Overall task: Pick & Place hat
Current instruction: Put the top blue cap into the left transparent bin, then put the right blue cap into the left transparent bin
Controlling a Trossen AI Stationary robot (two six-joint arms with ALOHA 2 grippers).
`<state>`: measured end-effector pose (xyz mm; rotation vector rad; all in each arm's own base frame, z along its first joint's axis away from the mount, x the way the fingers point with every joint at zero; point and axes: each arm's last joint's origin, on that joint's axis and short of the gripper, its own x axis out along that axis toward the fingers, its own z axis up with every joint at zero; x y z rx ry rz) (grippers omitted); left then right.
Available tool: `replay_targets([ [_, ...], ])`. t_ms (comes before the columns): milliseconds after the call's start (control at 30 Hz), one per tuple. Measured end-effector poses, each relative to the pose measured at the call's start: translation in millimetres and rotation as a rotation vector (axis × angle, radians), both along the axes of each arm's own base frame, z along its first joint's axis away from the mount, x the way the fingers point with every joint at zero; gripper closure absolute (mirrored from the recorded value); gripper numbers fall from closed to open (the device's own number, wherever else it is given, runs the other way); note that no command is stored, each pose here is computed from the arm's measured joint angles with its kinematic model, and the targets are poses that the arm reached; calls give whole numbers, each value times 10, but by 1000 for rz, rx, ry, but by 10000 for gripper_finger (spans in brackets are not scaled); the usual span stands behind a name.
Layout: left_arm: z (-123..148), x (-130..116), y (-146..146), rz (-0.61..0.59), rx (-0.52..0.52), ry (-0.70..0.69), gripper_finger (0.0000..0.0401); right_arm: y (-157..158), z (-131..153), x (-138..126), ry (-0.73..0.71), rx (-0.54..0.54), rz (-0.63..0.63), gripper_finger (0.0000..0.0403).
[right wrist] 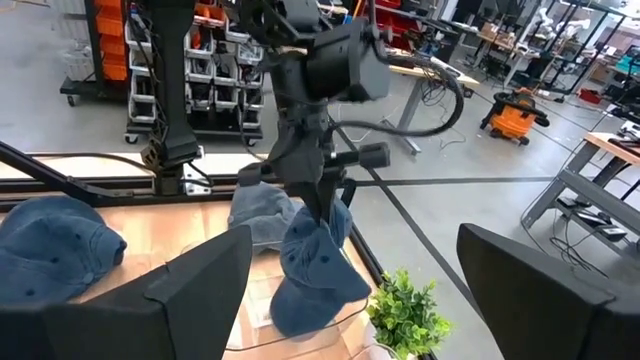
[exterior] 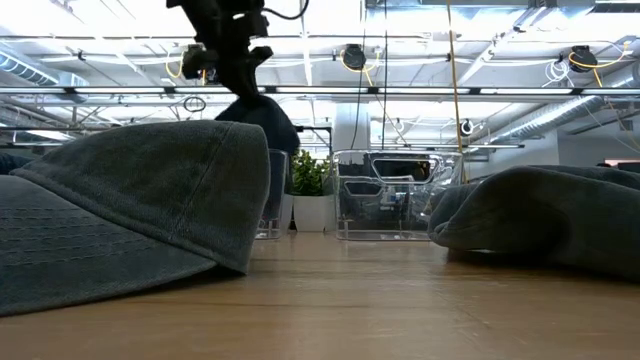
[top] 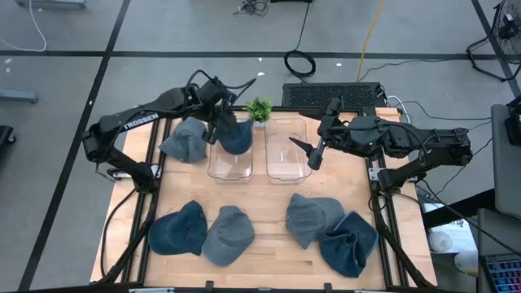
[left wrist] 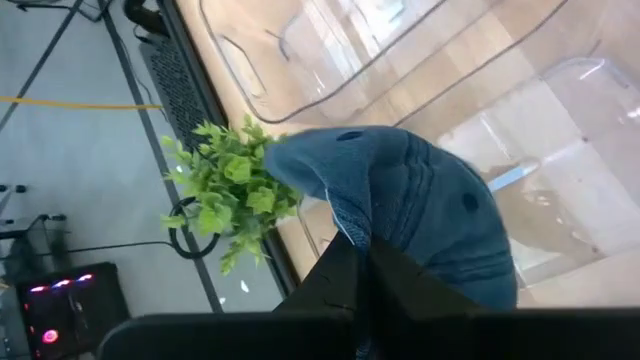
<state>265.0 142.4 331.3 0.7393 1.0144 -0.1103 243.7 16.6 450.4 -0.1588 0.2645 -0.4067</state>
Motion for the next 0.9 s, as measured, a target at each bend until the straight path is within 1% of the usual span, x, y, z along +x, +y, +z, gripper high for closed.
replay_targets([
  [333,-50,-26,47,18,-10,5,399,0,16,4,-21,9,-2,61],
  [400,-43,-20,54,36,-15,-10,392,0,16,4,-21,9,-2,60],
  [567,-23,5,64,94,-36,-57,335,4,13,3,-18,9,0,58],
  [767,-23,5,62,103,-46,-61,269,5,13,3,-18,9,2,58],
  [900,-20,-3,81,165,-10,-50,226,6,13,3,-17,9,2,57],
])
